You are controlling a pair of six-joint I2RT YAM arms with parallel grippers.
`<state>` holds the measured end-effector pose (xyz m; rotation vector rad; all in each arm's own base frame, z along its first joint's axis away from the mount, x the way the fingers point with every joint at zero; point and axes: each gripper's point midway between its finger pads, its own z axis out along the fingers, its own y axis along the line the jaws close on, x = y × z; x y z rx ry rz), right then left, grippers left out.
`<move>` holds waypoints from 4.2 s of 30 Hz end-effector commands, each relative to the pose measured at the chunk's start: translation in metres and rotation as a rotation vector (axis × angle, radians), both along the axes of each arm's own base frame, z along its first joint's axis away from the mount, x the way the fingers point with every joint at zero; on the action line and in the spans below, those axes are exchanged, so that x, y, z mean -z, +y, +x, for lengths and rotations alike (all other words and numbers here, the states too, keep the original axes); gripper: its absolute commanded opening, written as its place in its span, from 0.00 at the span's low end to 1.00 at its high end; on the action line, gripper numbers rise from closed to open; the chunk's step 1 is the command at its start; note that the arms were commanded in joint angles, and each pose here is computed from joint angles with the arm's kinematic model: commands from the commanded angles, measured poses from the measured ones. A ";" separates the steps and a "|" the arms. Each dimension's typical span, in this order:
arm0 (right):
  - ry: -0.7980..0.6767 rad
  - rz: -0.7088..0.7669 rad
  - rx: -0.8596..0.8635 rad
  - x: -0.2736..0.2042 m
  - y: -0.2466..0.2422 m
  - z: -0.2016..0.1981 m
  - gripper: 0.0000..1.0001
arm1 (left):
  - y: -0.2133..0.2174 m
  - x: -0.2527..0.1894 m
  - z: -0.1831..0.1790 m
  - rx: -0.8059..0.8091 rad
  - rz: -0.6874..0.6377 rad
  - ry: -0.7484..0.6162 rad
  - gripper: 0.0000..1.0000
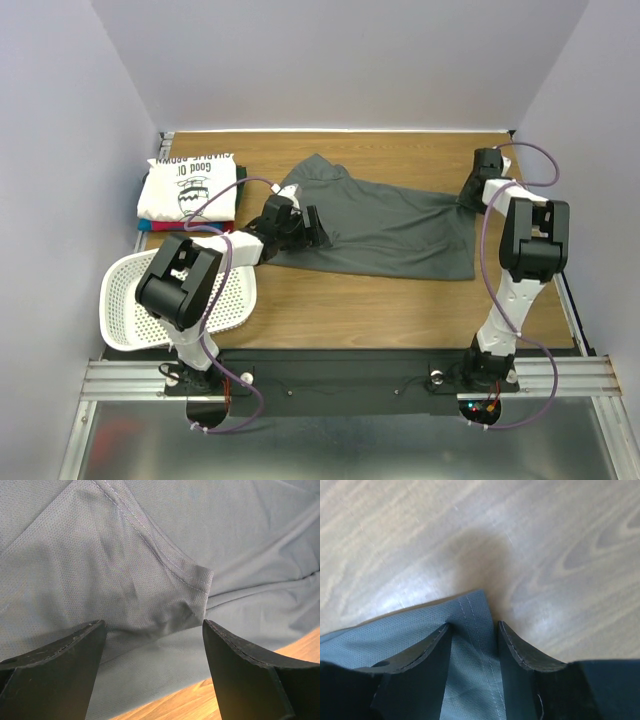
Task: Fold and stack the t-shirts
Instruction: Fold the tshirt
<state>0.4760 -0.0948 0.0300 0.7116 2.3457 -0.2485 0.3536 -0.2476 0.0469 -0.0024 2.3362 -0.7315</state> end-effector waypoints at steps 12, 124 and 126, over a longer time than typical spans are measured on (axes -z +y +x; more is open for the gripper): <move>-0.126 -0.020 -0.089 -0.074 0.002 0.008 0.70 | -0.009 -0.005 0.017 -0.015 -0.002 0.017 0.90; 0.031 0.281 -0.241 -0.025 0.086 -0.119 0.69 | 0.009 -0.058 0.023 -0.022 -0.149 -0.143 0.90; 0.043 0.276 -0.234 -0.021 0.084 -0.120 0.70 | 0.011 -0.049 0.013 -0.016 -0.157 -0.116 0.90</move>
